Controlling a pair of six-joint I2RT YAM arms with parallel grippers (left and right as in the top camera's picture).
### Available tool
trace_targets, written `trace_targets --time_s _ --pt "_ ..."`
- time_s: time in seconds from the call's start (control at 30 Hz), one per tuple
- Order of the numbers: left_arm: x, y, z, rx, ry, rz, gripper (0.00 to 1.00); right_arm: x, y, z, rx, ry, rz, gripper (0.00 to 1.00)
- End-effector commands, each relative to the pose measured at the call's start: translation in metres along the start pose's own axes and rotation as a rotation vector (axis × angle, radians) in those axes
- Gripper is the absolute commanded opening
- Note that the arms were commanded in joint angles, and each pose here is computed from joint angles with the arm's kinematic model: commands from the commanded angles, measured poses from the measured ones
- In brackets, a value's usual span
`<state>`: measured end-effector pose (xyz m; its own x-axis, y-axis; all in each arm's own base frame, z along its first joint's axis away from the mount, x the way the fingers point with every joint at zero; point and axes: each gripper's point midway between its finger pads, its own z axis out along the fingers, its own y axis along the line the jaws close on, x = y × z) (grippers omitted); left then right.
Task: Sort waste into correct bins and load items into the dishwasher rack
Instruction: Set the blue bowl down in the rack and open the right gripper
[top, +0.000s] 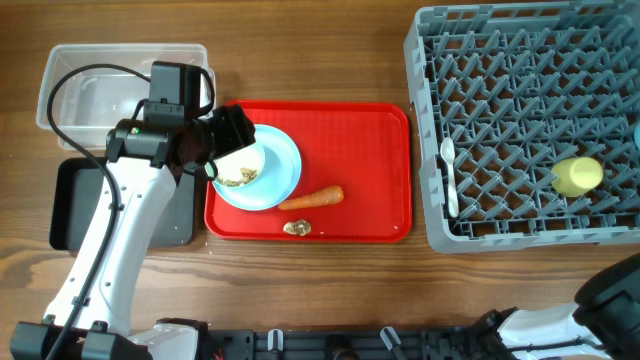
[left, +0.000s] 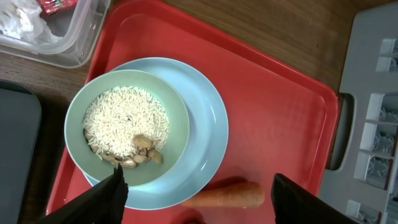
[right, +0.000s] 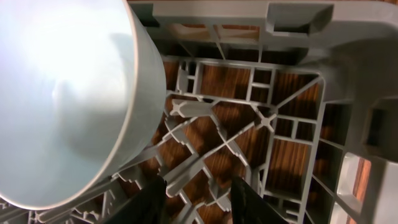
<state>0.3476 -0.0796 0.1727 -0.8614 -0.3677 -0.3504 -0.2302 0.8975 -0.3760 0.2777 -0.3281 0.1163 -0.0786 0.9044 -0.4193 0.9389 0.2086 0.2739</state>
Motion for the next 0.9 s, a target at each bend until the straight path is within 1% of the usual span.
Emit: trace_targets --time_s 0.0,0.2,0.33,0.47,0.57,0.87 --pt "-0.004 0.0 0.0 -0.008 -0.01 0.014 0.75 -0.005 0.009 -0.02 -0.05 -0.03 -0.023 0.36" --pt "-0.004 0.0 0.0 -0.008 -0.01 0.014 0.75 -0.015 0.016 -0.04 -0.085 -0.082 -0.026 0.37" --pt "-0.004 0.0 0.0 -0.008 -0.01 0.014 0.75 -0.018 0.024 -0.042 -0.126 -0.094 -0.029 0.37" --pt "-0.004 0.0 0.0 -0.008 -0.01 0.014 0.75 -0.029 0.03 -0.043 -0.151 -0.137 -0.032 0.41" --pt "-0.004 0.0 0.0 -0.008 -0.01 0.014 0.75 -0.031 0.031 -0.039 -0.153 -0.141 -0.032 0.41" --pt "-0.004 0.0 0.0 -0.008 -0.01 0.014 0.75 -0.019 0.023 -0.007 -0.109 -0.074 -0.027 0.41"
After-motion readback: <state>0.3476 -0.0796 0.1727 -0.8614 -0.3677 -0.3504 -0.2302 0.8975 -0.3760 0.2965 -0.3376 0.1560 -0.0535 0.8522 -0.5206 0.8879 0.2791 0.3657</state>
